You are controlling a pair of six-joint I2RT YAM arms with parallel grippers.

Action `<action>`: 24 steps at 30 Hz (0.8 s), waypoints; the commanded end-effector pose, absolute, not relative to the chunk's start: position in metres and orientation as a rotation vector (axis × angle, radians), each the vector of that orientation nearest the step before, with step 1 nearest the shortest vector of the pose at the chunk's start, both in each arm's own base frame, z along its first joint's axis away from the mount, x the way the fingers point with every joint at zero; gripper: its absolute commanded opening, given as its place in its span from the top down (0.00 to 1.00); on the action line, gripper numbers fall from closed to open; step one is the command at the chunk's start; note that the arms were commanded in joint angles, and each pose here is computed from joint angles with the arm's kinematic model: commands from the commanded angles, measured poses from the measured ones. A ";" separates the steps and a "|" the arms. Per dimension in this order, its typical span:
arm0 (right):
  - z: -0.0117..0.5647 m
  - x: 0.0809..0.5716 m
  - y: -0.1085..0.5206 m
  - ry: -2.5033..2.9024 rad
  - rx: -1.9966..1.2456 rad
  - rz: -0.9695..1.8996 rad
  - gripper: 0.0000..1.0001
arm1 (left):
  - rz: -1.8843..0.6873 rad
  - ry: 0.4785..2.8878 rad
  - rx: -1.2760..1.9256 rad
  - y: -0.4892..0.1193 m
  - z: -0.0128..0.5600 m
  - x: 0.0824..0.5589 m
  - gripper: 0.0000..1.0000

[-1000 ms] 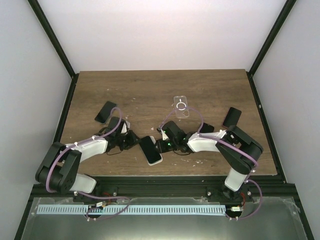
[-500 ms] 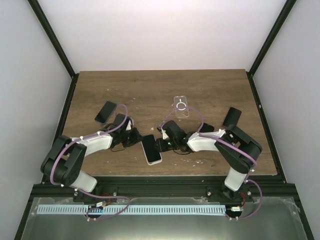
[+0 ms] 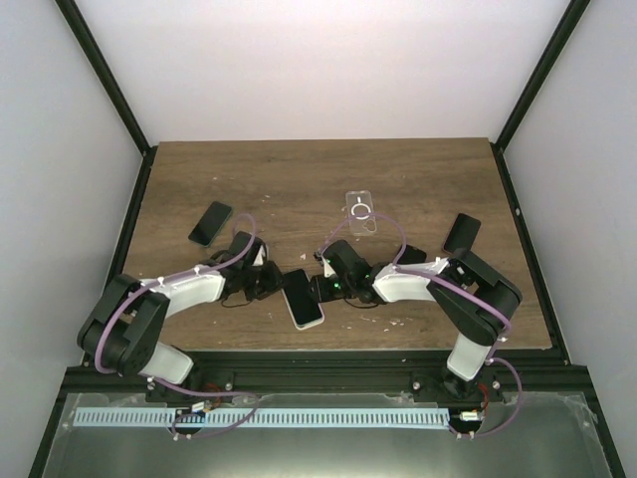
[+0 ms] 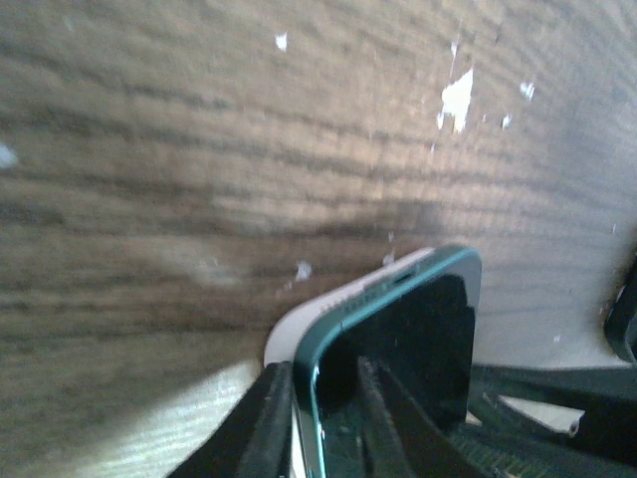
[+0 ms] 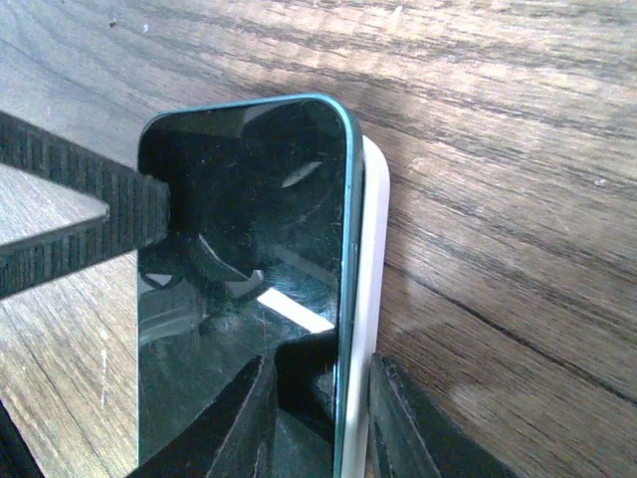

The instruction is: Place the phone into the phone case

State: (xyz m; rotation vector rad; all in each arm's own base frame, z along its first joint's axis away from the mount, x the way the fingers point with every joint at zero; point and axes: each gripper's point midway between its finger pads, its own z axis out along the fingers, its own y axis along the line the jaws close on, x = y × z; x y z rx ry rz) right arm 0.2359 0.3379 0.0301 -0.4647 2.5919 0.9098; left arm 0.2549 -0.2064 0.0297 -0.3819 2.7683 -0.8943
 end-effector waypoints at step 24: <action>0.037 0.208 0.324 2.646 -0.378 1.014 0.64 | -0.716 2.730 -0.122 -0.207 0.044 0.285 0.55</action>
